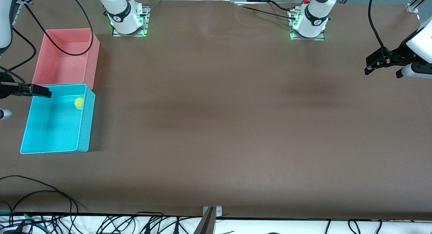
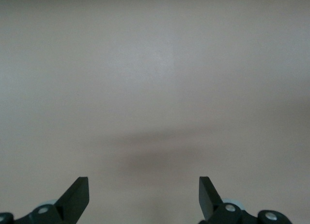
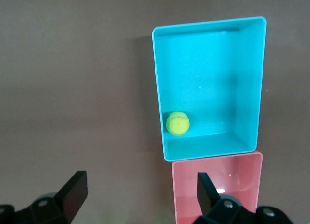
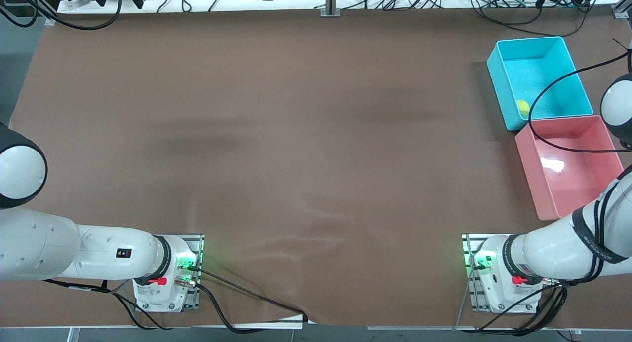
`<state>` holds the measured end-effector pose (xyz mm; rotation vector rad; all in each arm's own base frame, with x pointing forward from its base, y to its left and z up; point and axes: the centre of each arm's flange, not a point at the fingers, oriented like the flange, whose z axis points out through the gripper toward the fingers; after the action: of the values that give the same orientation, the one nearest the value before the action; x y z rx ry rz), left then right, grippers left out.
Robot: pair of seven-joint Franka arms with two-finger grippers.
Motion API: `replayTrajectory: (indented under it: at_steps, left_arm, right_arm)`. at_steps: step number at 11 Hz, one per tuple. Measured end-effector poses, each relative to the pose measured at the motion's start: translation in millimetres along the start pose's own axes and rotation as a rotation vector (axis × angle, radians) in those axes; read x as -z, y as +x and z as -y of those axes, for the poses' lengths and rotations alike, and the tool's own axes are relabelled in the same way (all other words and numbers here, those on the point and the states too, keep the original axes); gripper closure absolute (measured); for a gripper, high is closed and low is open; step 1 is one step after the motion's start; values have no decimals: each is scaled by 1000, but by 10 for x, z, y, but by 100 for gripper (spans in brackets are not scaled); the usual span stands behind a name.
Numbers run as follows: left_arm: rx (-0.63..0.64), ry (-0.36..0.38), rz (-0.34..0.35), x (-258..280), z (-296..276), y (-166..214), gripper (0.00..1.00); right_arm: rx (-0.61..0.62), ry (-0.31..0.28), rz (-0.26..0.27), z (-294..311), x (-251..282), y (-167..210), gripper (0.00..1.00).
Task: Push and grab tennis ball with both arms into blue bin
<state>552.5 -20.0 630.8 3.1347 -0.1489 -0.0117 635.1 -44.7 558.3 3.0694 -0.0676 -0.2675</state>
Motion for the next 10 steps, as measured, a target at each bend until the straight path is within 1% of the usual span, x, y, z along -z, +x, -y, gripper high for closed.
replayTrajectory:
  at_steps: [2,3,4,6,8,10]
  left_arm:
    - [0,0,1,-4,0,2,0]
    - [0,0,1,-6,1,3,0]
    - [0,0,1,-7,1,4,0]
    - [0,0,1,-7,0,4,0]
    - [0,0,1,-7,1,4,0]
    - [0,0,1,-8,1,4,0]
  right_arm:
    - [-7,15,-107,-58,85,-139,0]
    - [-10,28,-154,-108,86,-297,0]
    - [-10,41,-182,-141,75,-465,0]
    - [-2,56,-206,-121,66,-675,0]
    - [23,57,-209,15,60,-713,0]
    - [22,57,-206,10,42,-711,0]
